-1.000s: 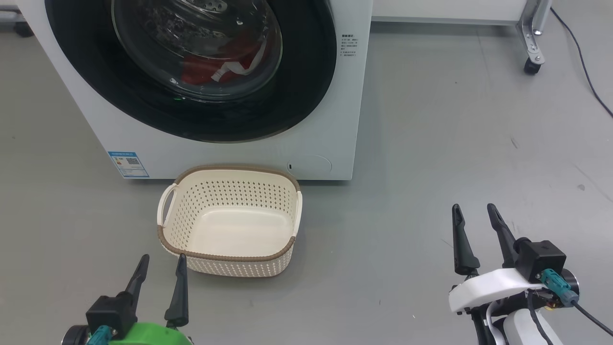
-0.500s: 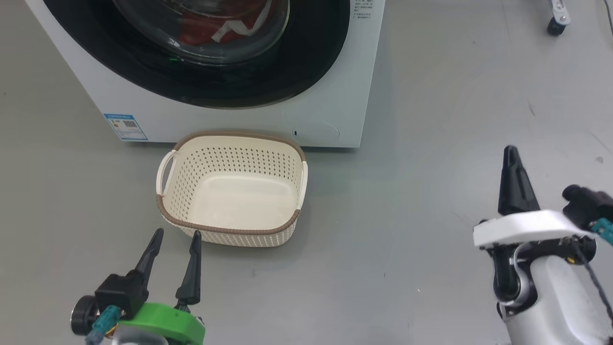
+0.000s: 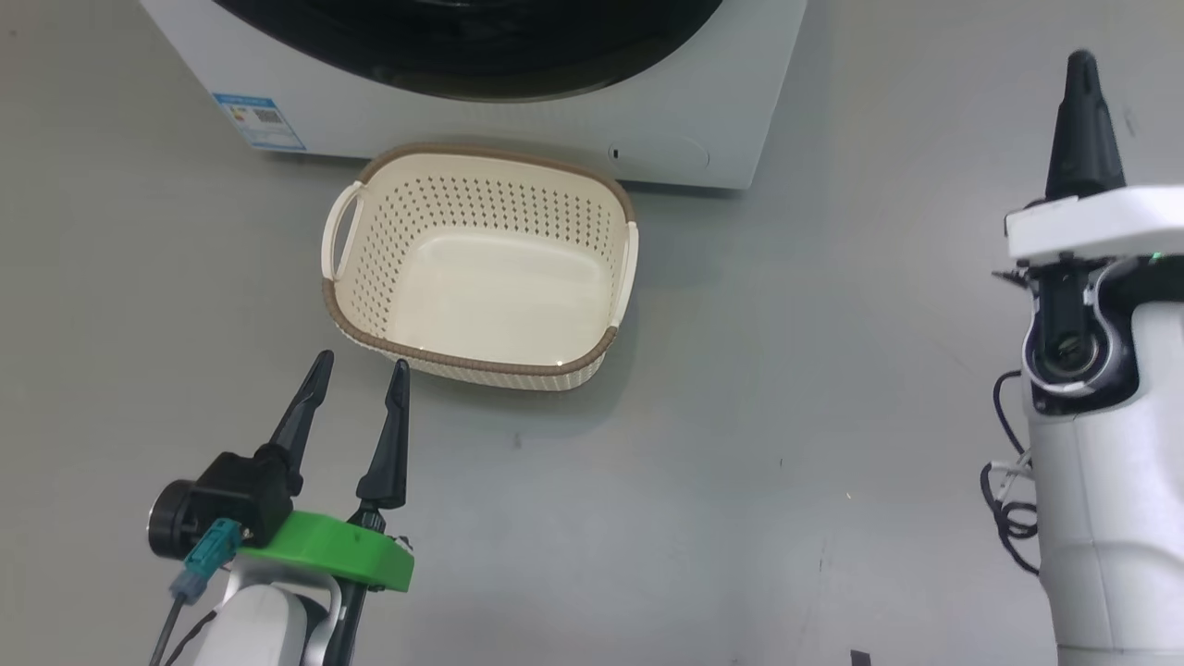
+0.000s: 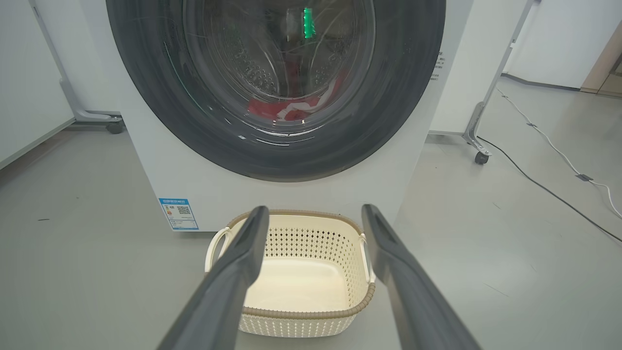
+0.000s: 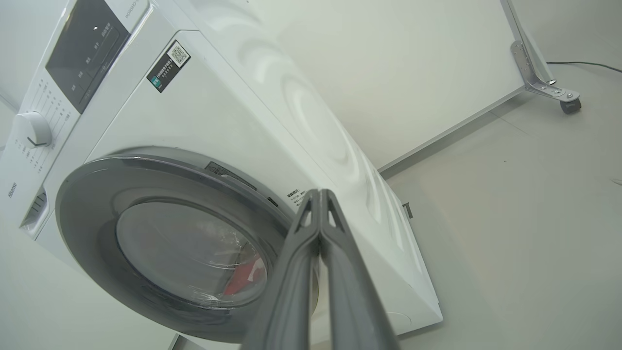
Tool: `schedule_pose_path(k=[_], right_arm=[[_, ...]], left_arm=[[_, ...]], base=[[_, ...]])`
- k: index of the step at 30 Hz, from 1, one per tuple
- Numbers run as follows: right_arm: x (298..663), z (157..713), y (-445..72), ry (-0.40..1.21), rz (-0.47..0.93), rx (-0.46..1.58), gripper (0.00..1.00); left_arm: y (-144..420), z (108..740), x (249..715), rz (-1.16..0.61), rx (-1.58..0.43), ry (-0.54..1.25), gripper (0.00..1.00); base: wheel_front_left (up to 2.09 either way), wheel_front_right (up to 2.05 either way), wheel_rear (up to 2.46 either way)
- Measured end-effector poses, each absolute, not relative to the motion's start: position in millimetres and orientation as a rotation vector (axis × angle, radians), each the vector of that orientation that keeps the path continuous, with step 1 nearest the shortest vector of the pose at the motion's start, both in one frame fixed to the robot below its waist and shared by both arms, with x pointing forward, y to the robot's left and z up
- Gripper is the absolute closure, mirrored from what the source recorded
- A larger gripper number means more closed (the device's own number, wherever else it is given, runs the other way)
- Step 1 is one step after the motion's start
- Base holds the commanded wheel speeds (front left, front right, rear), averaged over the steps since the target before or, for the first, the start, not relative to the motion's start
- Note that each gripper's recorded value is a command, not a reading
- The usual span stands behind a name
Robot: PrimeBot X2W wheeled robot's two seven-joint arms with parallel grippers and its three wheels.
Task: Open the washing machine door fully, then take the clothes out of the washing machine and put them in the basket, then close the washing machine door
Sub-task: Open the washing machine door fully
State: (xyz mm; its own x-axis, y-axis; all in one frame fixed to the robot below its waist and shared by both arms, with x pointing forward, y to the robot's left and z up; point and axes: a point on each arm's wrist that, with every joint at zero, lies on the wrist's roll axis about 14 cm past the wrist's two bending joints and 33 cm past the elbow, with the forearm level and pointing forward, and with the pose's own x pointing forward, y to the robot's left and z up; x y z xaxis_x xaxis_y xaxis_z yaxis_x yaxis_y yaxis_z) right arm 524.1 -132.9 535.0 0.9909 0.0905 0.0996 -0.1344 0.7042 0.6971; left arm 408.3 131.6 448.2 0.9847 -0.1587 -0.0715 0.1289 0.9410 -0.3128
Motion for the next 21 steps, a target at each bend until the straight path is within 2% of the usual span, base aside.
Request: schedule_pose_path(k=[15,21], right_arm=[[615.9,549.2,-94.0,-0.010,0.251,0.882,1.00],[648.1,539.1,-86.1,0.038,0.251,0.847,1.00]], left_arm=[[143.6,421.0,428.4,-0.106,-0.337,0.153,0.00],[149.3,411.9,438.6,-0.088,-0.349,0.165,0.00]], base=[[0.00,0.00,0.00],[0.00,0.00,0.00]])
